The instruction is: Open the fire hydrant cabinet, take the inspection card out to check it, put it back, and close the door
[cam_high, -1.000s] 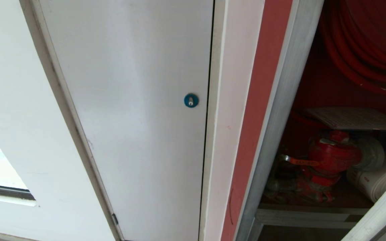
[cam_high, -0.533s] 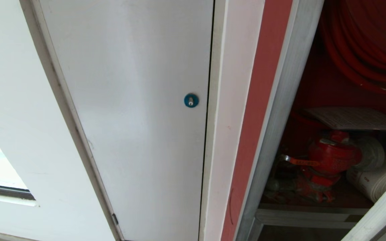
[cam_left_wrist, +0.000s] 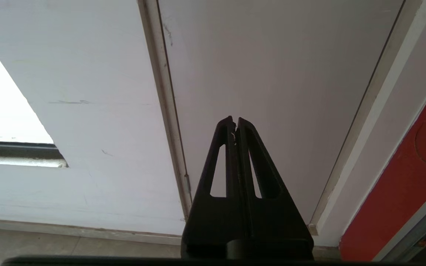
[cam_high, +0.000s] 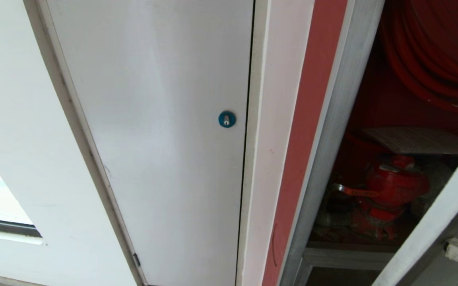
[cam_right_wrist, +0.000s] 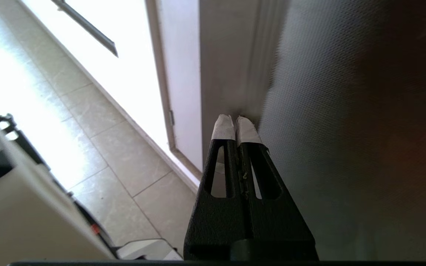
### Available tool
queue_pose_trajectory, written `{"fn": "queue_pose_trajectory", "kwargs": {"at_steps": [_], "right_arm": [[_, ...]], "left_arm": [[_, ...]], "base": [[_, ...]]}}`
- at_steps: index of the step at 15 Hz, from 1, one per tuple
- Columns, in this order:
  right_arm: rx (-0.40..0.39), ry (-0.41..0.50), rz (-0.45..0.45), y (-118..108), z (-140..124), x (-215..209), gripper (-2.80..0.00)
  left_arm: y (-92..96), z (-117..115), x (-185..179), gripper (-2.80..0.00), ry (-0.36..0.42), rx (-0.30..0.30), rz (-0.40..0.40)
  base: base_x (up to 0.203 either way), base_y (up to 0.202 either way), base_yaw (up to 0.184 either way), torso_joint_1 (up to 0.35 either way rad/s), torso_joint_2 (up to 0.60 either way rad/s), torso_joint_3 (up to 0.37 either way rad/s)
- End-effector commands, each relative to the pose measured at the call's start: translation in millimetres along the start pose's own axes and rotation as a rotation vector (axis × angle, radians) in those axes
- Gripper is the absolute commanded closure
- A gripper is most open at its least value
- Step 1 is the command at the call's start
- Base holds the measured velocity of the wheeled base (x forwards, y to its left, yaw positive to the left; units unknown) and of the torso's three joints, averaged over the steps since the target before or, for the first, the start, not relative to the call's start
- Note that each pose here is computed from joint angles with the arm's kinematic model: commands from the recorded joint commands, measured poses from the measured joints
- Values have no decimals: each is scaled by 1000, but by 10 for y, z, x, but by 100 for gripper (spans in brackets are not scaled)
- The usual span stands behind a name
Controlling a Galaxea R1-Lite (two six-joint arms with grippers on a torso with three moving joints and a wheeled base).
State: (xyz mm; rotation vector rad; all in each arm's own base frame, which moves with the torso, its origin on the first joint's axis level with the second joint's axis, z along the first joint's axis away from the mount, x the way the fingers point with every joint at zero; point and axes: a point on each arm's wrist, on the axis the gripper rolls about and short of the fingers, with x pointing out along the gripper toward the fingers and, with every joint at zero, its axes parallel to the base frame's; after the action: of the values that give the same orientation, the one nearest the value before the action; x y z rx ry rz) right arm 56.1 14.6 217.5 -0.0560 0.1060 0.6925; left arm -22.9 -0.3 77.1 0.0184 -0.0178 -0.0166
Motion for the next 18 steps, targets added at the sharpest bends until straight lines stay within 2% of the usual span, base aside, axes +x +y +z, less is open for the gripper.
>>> {"fn": "queue_pose_trajectory", "kwargs": {"at_steps": [1, 12, 18], "right_arm": [[39, 49, 7, -146, -9, 183, 0], [47, 78, -64, -746, 83, 909, 0], [41, 81, -122, -980, 73, 1195, 0]], "left_arm": [[0, -16, 5, 0, 7, 0, 0], [0, -17, 5, 0, 7, 0, 0], [0, -16, 5, 0, 6, 0, 0]], "base": [[0, 0, 0, 0, 0, 0], [0, 0, 0, 0, 0, 0], [0, 0, 0, 0, 0, 0]]}}
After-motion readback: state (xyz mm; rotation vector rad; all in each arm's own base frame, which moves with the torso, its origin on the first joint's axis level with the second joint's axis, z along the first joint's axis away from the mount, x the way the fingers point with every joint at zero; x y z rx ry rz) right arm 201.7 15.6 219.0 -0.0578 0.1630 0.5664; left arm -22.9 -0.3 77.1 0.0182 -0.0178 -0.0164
